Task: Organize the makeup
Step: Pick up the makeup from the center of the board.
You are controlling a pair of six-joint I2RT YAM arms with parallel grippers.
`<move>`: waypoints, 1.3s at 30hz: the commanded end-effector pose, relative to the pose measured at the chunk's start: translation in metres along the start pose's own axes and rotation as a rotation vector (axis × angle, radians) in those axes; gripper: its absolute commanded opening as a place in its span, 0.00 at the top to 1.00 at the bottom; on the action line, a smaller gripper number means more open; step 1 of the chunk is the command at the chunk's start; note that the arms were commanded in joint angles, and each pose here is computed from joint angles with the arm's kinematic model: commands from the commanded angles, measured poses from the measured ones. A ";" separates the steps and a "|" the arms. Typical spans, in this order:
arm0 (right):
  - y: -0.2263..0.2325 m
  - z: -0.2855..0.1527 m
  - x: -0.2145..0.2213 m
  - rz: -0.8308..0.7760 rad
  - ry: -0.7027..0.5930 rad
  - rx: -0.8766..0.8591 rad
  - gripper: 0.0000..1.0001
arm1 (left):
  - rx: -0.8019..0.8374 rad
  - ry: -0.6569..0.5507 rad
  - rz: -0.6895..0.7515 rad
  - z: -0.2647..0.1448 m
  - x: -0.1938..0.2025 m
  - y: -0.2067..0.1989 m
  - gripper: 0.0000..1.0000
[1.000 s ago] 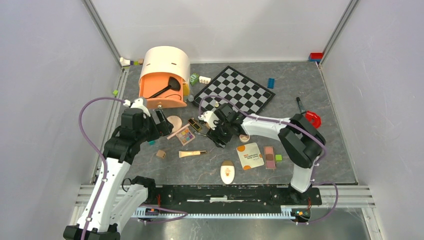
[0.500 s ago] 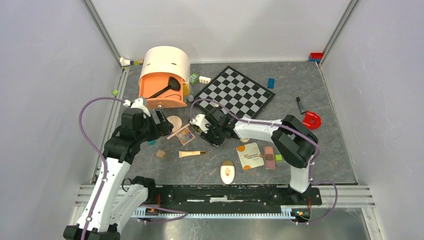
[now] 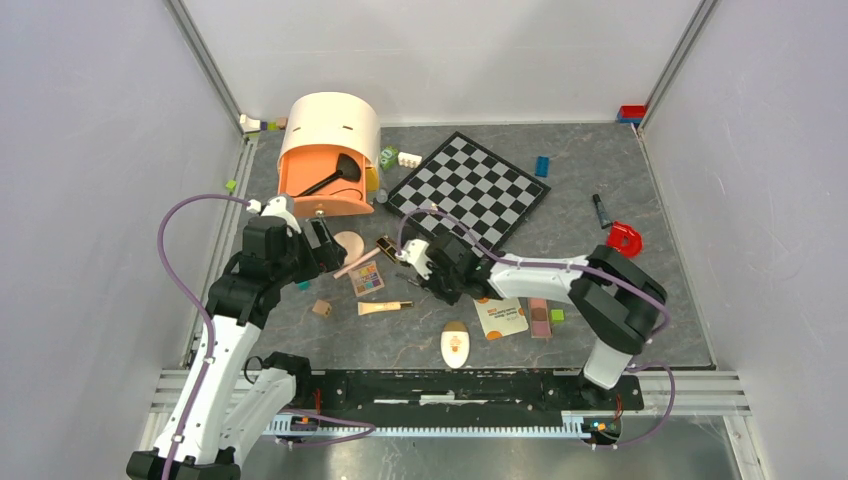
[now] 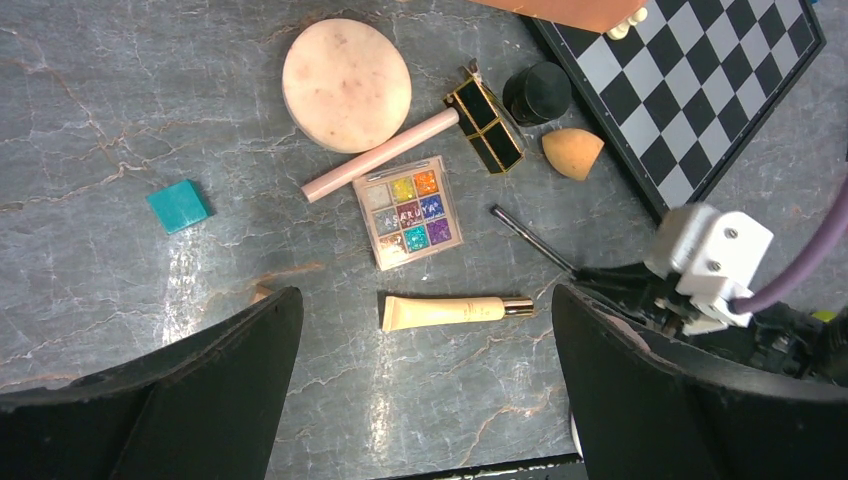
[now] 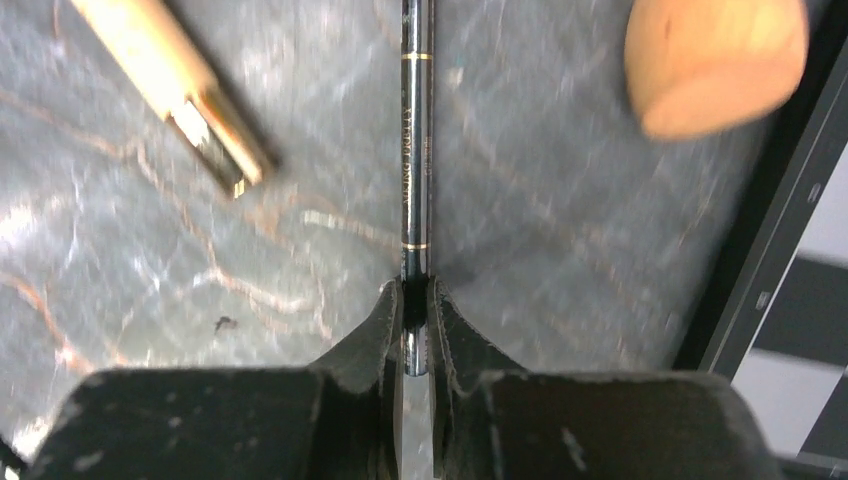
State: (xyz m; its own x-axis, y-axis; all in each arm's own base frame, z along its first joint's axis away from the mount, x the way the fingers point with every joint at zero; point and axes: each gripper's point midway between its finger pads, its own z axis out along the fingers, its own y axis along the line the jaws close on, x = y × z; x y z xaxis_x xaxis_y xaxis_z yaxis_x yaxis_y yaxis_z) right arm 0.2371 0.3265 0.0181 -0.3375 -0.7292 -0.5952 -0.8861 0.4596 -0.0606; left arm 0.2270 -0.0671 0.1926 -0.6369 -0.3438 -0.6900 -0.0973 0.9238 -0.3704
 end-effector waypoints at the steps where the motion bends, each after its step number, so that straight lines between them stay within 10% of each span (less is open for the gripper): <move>1: 0.004 -0.027 0.034 0.055 0.049 0.028 0.99 | 0.008 -0.049 0.019 -0.002 -0.009 -0.001 0.00; 18: 0.046 -0.157 -0.098 0.637 -0.743 -0.292 1.00 | 0.428 -0.174 -0.192 -0.029 -0.018 -0.083 0.00; 31: 0.087 -0.202 -0.132 0.779 -0.942 -0.631 1.00 | 0.510 -0.147 -0.096 -0.025 0.010 -0.165 0.14; 39: 0.095 -0.208 -0.132 0.787 -0.955 -0.686 1.00 | 0.531 -0.171 -0.137 -0.032 0.000 -0.171 0.40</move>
State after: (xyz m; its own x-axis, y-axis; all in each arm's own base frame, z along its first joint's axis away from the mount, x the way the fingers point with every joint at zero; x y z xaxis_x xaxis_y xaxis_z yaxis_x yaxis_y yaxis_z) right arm 0.1424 0.3596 0.2350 -0.7148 0.3191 -0.6223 -0.6128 0.1430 0.7772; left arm 0.2073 -0.2223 0.2377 -0.5870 -0.4016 -0.7029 0.2649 0.7252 -0.6355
